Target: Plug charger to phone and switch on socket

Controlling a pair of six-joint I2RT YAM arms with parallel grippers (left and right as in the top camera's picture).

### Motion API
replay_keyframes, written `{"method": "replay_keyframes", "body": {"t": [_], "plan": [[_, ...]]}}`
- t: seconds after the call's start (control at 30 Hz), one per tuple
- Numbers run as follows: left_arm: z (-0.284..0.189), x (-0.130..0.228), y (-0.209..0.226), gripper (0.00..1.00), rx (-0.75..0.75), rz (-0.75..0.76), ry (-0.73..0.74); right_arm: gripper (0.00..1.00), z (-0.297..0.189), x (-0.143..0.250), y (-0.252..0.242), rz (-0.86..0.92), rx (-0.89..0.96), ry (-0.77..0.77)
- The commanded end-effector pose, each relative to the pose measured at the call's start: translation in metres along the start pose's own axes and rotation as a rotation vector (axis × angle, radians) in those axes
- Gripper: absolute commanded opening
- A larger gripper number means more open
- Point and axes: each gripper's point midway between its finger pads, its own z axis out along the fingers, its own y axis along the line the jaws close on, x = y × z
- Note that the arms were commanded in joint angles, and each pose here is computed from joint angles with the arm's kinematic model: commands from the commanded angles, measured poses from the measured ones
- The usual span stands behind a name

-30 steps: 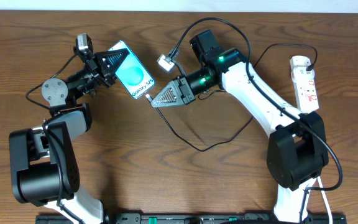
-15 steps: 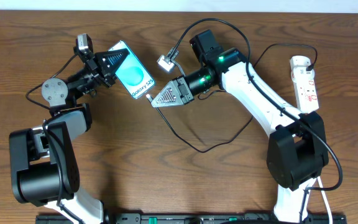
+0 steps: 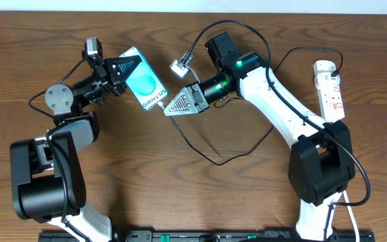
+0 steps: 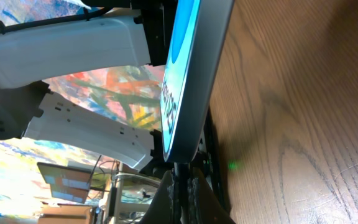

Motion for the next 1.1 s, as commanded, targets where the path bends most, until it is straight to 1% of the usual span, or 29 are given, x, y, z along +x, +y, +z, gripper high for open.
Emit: {"method": "replay_keyframes", "body": {"t": [0.0,0.1,0.43,0.87,1.07], "plan": [[0.001,0.001,-0.007,0.08,0.007,0.037,0.012,0.01,0.005,0.001,0.003,0.009,-0.019,0.010],[0.001,0.000,-0.007,0.07,0.008,0.043,0.009,0.01,0.008,0.003,0.004,0.007,-0.022,0.018],[0.001,-0.006,0.008,0.08,-0.030,-0.003,-0.016,0.01,0.015,0.006,0.004,0.004,-0.011,0.034],[0.000,-0.006,0.009,0.07,-0.032,0.010,-0.013,0.01,0.013,0.005,0.003,0.013,-0.008,0.030],[0.000,-0.006,0.009,0.07,-0.032,0.012,-0.012,0.01,0.013,0.005,-0.005,0.052,0.040,0.031]]}}
